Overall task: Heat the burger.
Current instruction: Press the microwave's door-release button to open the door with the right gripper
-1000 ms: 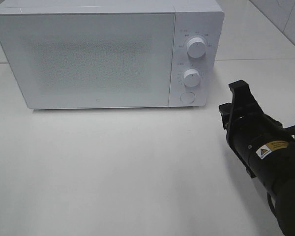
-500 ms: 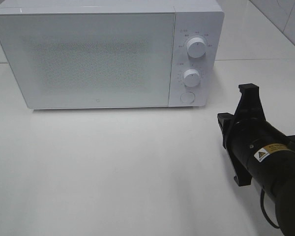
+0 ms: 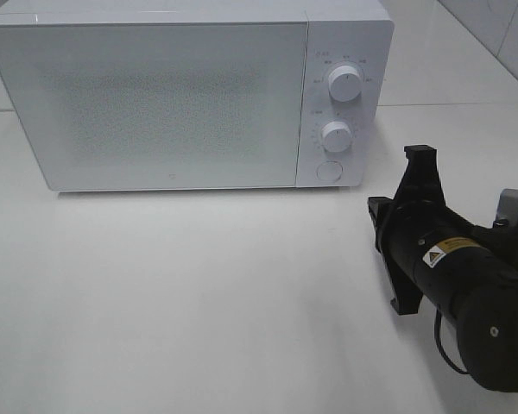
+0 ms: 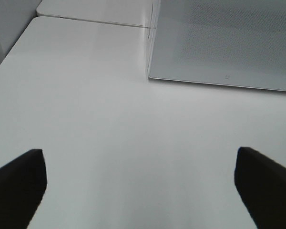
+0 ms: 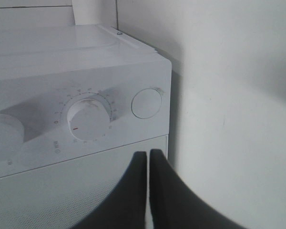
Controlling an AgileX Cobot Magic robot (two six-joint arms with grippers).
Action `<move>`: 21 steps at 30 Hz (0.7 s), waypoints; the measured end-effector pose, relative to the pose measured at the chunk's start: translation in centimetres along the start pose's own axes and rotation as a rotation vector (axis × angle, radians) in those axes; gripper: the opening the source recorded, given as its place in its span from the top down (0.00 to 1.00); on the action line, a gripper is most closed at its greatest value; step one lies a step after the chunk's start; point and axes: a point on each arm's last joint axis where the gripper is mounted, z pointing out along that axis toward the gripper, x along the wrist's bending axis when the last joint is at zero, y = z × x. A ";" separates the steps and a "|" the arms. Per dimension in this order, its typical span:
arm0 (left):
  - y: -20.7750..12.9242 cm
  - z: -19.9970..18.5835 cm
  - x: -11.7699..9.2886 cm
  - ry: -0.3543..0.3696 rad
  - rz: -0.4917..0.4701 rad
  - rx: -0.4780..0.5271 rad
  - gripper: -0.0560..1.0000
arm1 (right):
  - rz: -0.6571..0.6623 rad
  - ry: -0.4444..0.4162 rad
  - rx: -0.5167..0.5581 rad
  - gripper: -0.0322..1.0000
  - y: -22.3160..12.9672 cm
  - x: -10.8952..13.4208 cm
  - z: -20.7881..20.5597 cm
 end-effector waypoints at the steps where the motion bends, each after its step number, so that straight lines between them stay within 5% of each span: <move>1: 0.0 0.0 0.0 0.000 0.000 0.000 0.01 | 0.000 0.000 0.000 0.97 0.0 0.0 0.0; 21: 0.0 0.0 0.0 0.000 0.000 0.000 0.01 | 0.032 -0.064 0.016 0.97 -0.2 0.5 5.8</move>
